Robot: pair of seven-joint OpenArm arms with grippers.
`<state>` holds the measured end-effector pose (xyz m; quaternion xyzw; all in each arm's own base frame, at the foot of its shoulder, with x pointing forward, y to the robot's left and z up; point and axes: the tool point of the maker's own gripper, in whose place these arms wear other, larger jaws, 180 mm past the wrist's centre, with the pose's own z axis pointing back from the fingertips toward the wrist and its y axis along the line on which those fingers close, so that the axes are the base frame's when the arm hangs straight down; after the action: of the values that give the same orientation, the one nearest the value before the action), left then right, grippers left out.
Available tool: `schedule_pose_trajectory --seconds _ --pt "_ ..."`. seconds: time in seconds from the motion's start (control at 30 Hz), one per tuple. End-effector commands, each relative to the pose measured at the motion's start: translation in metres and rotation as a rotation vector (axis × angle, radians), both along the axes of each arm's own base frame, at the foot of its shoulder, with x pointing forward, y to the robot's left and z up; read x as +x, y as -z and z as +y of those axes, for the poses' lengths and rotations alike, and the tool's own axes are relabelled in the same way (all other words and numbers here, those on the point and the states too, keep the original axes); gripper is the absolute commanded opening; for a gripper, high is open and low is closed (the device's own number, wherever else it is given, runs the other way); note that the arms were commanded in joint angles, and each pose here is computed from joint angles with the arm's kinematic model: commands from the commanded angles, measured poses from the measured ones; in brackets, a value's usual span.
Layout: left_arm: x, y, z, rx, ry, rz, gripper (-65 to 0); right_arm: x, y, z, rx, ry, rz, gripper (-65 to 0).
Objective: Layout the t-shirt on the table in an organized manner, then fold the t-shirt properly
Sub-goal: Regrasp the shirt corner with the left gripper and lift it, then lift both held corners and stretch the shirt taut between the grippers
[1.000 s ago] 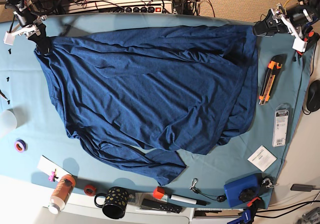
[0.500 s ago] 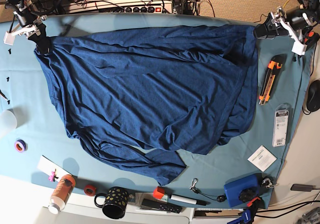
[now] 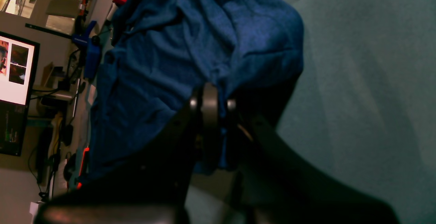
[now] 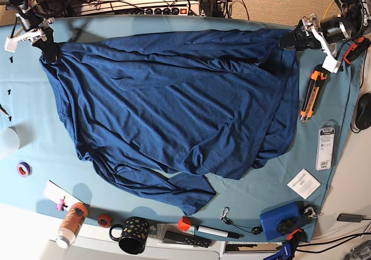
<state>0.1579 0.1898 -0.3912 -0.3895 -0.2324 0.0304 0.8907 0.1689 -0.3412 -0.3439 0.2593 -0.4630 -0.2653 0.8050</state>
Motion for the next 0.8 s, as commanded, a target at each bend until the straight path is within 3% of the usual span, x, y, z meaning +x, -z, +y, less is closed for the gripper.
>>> schedule_pose_trajectory --seconds 0.0,0.07,0.1,0.2,0.37,0.47,0.77 --pt "-0.009 0.004 0.006 0.038 0.026 0.038 -35.0 0.004 -0.013 -0.007 -0.028 0.002 -0.042 -65.0" --pt "-0.01 0.004 0.005 0.039 0.031 0.041 -38.5 0.004 -0.013 -0.007 -0.028 0.002 -0.042 -65.0" --pt "-0.01 0.004 0.005 0.039 0.032 0.04 -43.1 0.004 -0.013 -0.007 -0.028 0.002 -0.041 -65.0" --pt "-0.01 0.003 0.004 0.046 0.056 0.017 -65.0 0.004 -0.014 -0.007 -0.028 0.002 -0.042 -65.0" --pt "-0.01 -0.006 -0.001 0.007 0.091 -0.024 -65.0 0.008 -0.022 -0.006 -0.011 0.003 -0.088 -65.0" --pt "-0.009 -0.02 -0.007 -0.062 0.111 -0.078 -65.0 0.007 -0.023 -0.006 -0.009 0.004 -0.092 -65.0" --pt "-0.003 -0.028 0.019 -0.012 0.049 -0.109 -65.0 0.005 -0.021 -0.006 -0.01 0.004 -0.086 -65.0"
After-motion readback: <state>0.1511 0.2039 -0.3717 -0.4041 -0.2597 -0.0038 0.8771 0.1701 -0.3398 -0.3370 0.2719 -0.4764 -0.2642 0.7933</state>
